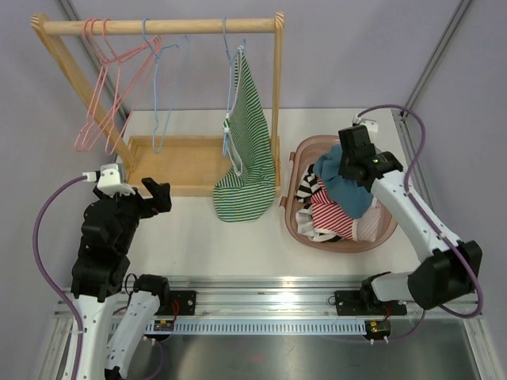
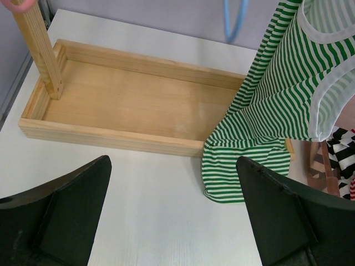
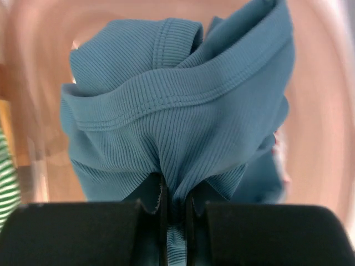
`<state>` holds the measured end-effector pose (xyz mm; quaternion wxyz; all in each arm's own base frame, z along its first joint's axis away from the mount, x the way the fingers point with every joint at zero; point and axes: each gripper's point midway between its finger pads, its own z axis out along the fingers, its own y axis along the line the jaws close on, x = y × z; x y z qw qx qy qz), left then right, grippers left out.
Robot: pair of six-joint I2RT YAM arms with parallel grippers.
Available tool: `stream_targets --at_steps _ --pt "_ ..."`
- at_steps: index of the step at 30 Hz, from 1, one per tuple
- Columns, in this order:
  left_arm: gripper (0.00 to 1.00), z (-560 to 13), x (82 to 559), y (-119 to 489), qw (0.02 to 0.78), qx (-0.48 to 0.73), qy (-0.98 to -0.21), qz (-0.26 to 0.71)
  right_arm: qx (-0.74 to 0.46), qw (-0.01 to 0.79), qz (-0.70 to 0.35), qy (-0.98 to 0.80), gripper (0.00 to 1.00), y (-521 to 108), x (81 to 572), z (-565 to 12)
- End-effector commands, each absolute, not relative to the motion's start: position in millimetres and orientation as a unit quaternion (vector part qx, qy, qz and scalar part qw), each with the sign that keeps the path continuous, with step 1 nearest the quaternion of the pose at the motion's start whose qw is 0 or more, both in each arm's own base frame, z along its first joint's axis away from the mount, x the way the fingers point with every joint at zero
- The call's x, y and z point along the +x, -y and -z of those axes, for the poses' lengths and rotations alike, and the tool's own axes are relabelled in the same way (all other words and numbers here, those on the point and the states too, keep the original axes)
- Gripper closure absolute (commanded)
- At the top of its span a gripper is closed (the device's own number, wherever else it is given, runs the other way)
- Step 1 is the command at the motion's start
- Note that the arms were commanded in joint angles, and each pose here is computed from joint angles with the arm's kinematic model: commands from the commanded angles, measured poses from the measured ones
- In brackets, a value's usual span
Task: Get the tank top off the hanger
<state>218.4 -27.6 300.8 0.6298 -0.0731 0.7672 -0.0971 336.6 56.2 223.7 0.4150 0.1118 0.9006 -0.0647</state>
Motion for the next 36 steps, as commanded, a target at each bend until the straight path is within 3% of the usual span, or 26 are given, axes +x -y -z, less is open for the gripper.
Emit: stream_targets --at_steps 1,4,8,11,13,15,16,21,22,30,36 --pt "0.01 -320.5 222.4 30.7 0.656 -0.074 -0.743 0.112 0.092 0.370 -0.010 -0.925 1.00 -82.8 358.9 -163.3" --pt "0.01 -318.2 224.5 36.2 0.648 -0.061 -0.750 0.119 0.100 0.306 -0.018 -0.947 1.00 -86.4 349.9 -94.4" --pt "0.01 -319.2 224.1 41.6 0.646 -0.047 -0.751 0.128 0.102 0.268 -0.015 -0.958 1.00 -87.6 342.7 -50.8" --pt "0.01 -323.4 222.4 47.7 0.643 -0.034 -0.752 0.141 0.103 0.266 -0.013 -0.958 1.00 -86.6 344.2 -55.3" --pt "0.01 -326.3 221.8 49.5 0.639 -0.031 -0.755 0.144 0.102 0.281 -0.019 -0.954 0.93 -88.5 350.1 -72.1" --pt "0.01 -335.3 221.0 53.2 0.637 -0.027 -0.755 0.154 0.103 0.295 -0.023 -0.950 0.76 -87.8 350.0 -93.4" --pt "0.01 -338.9 220.1 54.0 0.638 -0.027 -0.754 0.157 0.104 0.302 -0.022 -0.947 0.61 -86.6 350.6 -102.7" --pt "0.01 -375.2 217.9 64.7 0.645 -0.022 -0.739 0.192 0.109 0.355 -0.019 -0.928 0.27 -77.7 350.6 -168.7" --pt "0.01 -380.0 218.9 66.2 0.646 -0.021 -0.738 0.196 0.112 0.369 -0.017 -0.923 0.01 -75.4 352.5 -183.9" --pt "0.01 -432.4 241.9 100.2 0.632 0.013 -0.727 0.267 0.105 0.451 -0.013 -0.886 0.01 -55.3 324.4 -264.7" --pt "0.01 -472.8 260.1 136.7 0.642 0.051 -0.713 0.279 0.030 0.494 -0.180 -0.850 0.01 -104.2 288.8 -308.1"
